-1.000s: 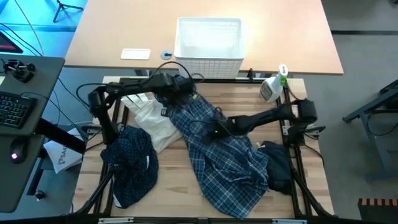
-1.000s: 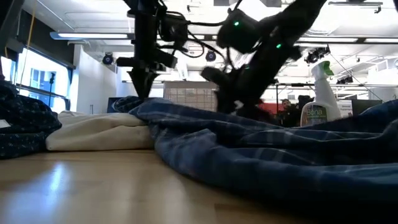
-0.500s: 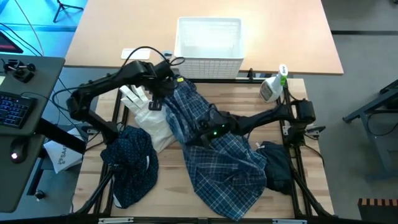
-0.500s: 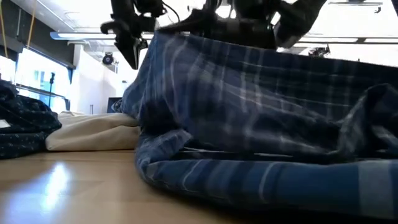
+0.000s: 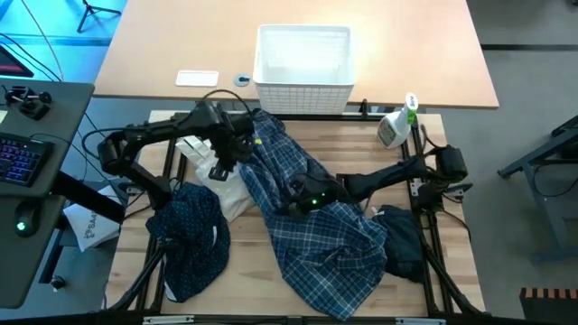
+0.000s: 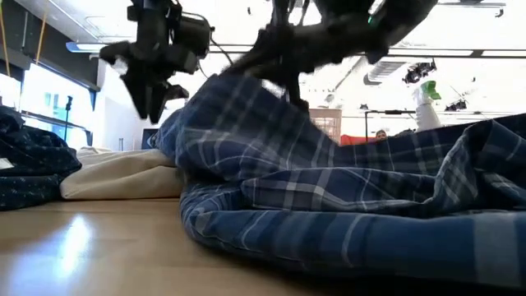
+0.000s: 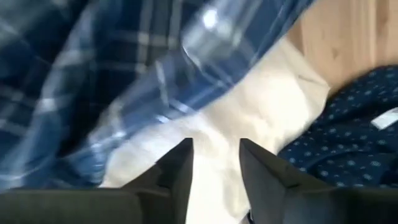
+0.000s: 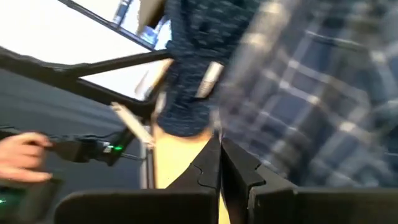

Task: Fold Laundry from Bin
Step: Fold the blue checkered long sleeve

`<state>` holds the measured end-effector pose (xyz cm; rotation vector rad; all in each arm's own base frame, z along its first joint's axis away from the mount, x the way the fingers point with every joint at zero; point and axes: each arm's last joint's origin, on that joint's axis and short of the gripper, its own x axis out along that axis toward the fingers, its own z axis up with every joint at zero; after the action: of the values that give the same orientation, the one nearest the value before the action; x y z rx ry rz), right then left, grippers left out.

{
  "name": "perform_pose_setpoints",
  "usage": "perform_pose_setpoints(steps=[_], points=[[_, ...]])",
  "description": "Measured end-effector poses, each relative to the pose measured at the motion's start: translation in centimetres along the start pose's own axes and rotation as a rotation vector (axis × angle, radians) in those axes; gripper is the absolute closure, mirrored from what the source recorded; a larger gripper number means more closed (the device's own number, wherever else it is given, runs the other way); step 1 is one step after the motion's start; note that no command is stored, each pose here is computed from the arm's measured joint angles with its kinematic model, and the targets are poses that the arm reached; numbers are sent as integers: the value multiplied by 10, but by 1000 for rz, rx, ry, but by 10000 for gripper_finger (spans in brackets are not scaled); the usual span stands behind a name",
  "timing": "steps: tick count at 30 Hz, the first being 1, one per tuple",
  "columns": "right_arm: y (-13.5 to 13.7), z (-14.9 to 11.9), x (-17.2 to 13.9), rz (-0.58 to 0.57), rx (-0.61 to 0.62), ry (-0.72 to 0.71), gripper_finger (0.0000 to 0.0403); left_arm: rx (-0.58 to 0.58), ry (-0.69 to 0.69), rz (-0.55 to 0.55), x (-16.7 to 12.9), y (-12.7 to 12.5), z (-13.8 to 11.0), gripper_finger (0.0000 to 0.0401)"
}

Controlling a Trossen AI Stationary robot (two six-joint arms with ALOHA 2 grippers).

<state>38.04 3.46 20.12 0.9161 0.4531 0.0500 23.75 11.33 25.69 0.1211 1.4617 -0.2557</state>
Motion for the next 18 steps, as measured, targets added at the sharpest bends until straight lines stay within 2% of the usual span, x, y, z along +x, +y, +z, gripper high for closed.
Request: perform_pose_setpoints(steps=[4,8,14,18], points=[[20,-2,-10,26,-24,-30,402,20,31,-6,12,-6,0,256],[30,-4,-17,36,-33,-40,402,70,67,51,0,-19,-4,259],[29,-4,-17,17,-26,-43,403,240,-134,240,-20,-24,-9,271],[29,-4,-17,15,-23,-42,403,253,-157,295,-10,-13,-17,271]])
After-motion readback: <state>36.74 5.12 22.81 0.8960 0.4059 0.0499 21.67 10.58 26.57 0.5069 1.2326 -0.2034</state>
